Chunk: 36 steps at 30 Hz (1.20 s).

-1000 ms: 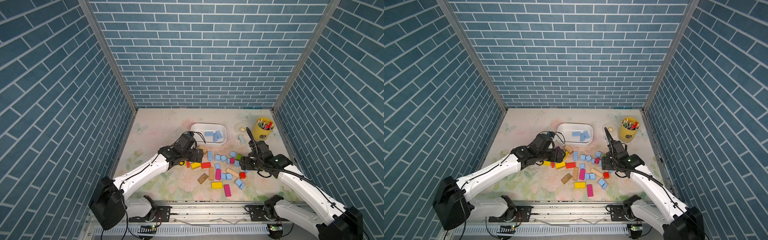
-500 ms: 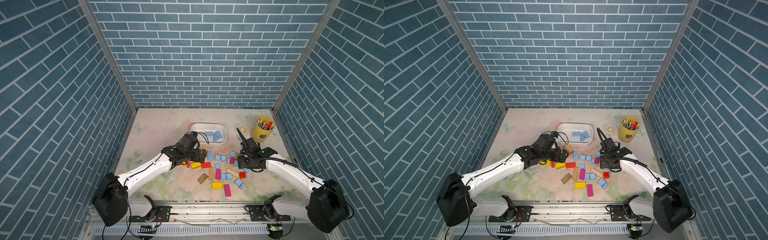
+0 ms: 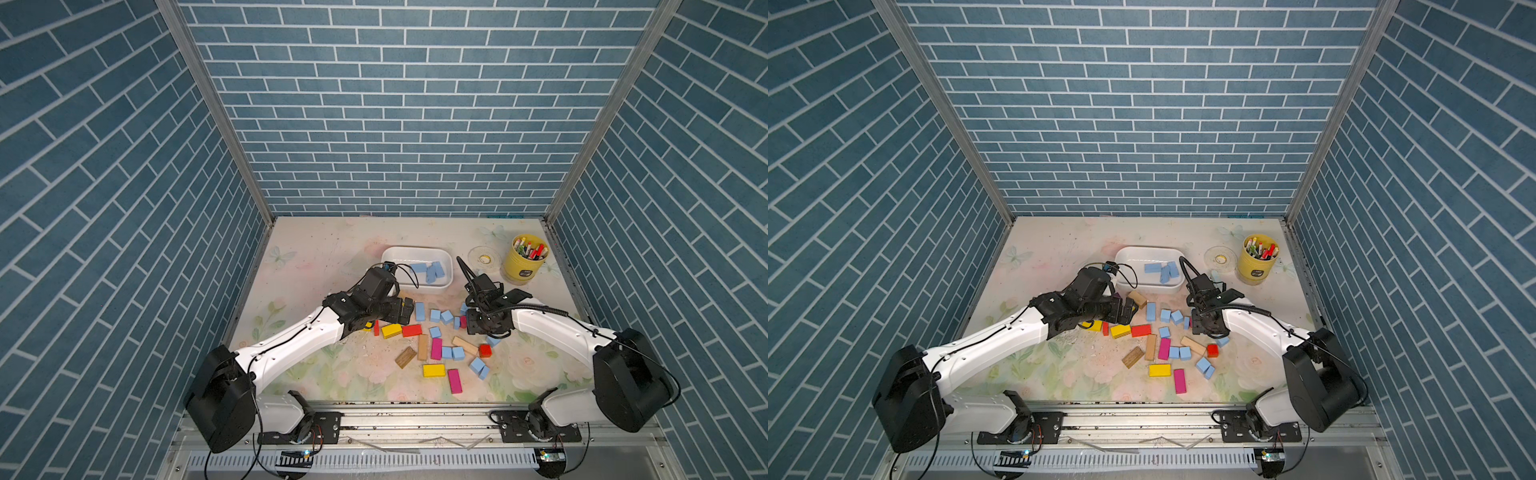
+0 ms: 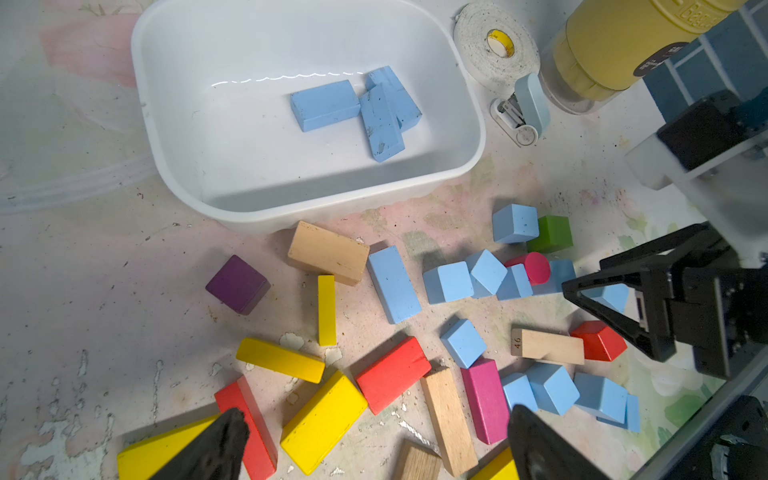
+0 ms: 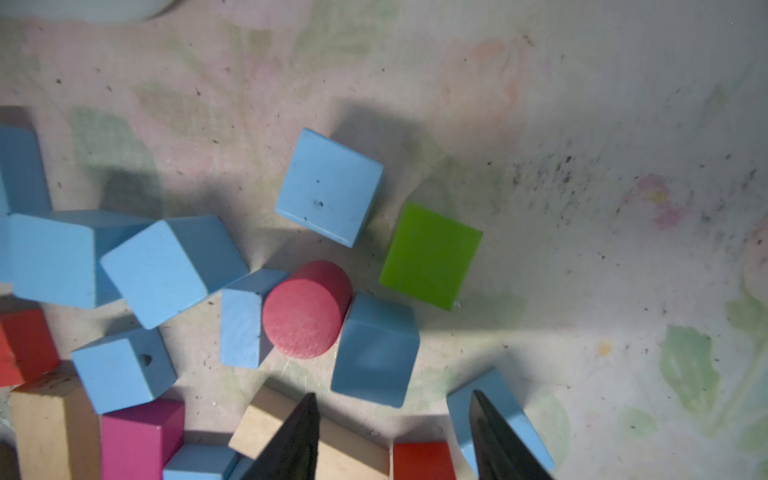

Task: Pick out the blue building blocks
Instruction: Pick up the building block from the center of the board.

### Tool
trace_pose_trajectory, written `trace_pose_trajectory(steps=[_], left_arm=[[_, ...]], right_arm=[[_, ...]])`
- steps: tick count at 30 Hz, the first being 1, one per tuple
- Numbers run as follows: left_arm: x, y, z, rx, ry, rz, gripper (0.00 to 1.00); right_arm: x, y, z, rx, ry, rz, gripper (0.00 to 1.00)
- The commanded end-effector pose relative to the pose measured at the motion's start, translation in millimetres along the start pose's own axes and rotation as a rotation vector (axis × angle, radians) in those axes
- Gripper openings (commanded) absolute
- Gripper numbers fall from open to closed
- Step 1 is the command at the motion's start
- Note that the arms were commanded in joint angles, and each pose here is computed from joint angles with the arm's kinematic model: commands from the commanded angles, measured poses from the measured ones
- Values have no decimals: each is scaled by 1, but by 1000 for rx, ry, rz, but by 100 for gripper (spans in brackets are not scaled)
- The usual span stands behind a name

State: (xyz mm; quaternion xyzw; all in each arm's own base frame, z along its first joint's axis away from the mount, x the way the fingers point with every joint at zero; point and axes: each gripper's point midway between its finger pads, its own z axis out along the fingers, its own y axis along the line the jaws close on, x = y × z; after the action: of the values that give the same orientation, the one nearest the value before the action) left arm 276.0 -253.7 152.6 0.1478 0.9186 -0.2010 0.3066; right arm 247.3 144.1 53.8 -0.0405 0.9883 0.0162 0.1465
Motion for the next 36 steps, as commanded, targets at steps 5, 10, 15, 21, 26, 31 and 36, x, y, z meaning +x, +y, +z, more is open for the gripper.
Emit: trace_pose_trajectory(steps=[5,10,15,21,26,31,36], left_arm=[[0,-2,7,2,0,27,99],[0,-1,6,-3,-1,30,99],[-1,4,3,-33,-3,29,99],[-6,13,-7,-86,-31,21,99],[-15,20,-21,-124,-89,2,99],[-22,27,-35,-155,-150,-11,99],[-27,29,-46,-154,-205,-18,99]], right_arm=[[-13,10,11,-3,-11,30,54],[-18,13,18,3,-10,19,48],[-16,14,21,4,3,14,36],[-16,6,6,15,-34,20,18],[-23,3,-18,4,-92,32,12],[-41,8,-46,-26,-151,18,9],[-69,24,-62,-53,-185,-20,9]])
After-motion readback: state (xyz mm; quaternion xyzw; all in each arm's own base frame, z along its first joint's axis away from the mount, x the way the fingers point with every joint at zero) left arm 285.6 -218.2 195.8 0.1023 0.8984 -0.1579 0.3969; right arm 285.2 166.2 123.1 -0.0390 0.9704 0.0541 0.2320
